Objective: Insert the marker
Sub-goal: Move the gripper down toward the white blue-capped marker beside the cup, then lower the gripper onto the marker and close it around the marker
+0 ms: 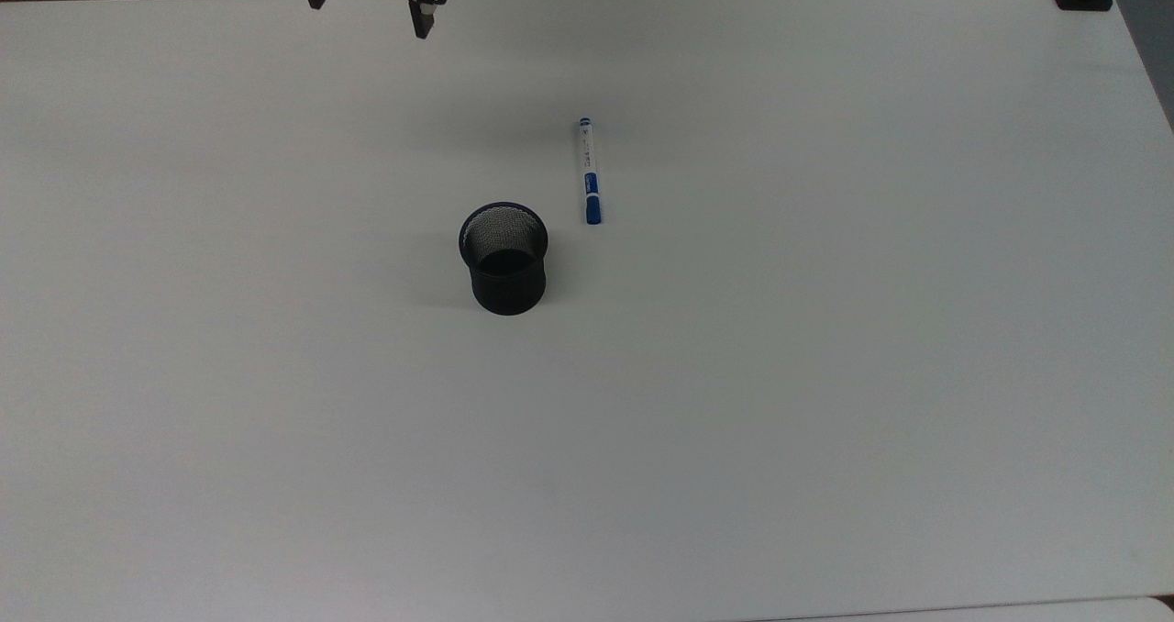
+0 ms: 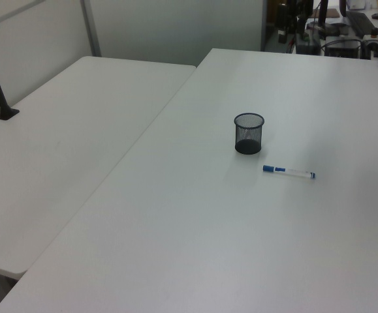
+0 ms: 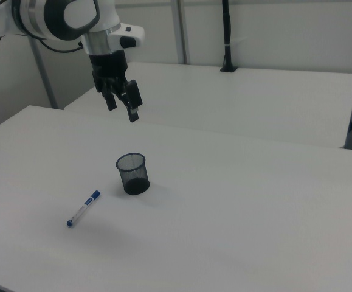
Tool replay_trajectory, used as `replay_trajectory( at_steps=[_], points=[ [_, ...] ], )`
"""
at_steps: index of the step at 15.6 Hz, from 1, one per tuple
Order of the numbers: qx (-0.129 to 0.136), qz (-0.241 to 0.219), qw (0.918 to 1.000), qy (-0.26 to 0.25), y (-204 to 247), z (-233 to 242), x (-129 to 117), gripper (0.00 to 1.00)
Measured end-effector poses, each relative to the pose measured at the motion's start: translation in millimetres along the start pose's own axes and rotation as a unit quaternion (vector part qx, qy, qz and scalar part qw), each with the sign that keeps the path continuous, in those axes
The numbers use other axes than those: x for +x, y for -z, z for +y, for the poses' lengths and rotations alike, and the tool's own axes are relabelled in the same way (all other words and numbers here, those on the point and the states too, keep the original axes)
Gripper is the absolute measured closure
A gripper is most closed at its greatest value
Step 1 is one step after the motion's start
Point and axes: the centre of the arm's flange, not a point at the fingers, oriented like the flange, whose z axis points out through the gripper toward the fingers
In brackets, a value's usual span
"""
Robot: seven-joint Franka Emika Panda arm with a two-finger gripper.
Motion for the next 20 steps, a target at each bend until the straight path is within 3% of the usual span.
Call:
replay_trajectory(
  at_steps=[9, 16, 20],
  points=[
    [-0.017, -0.056, 0.996, 0.068, -66, -62, 5, 0.0],
    [-0.043, -0.126, 0.9837, 0.121, -148, -123, -5, 0.0],
    [-0.064, -0.169, 0.9728, 0.145, -207, -153, -14, 0.01]
  ],
)
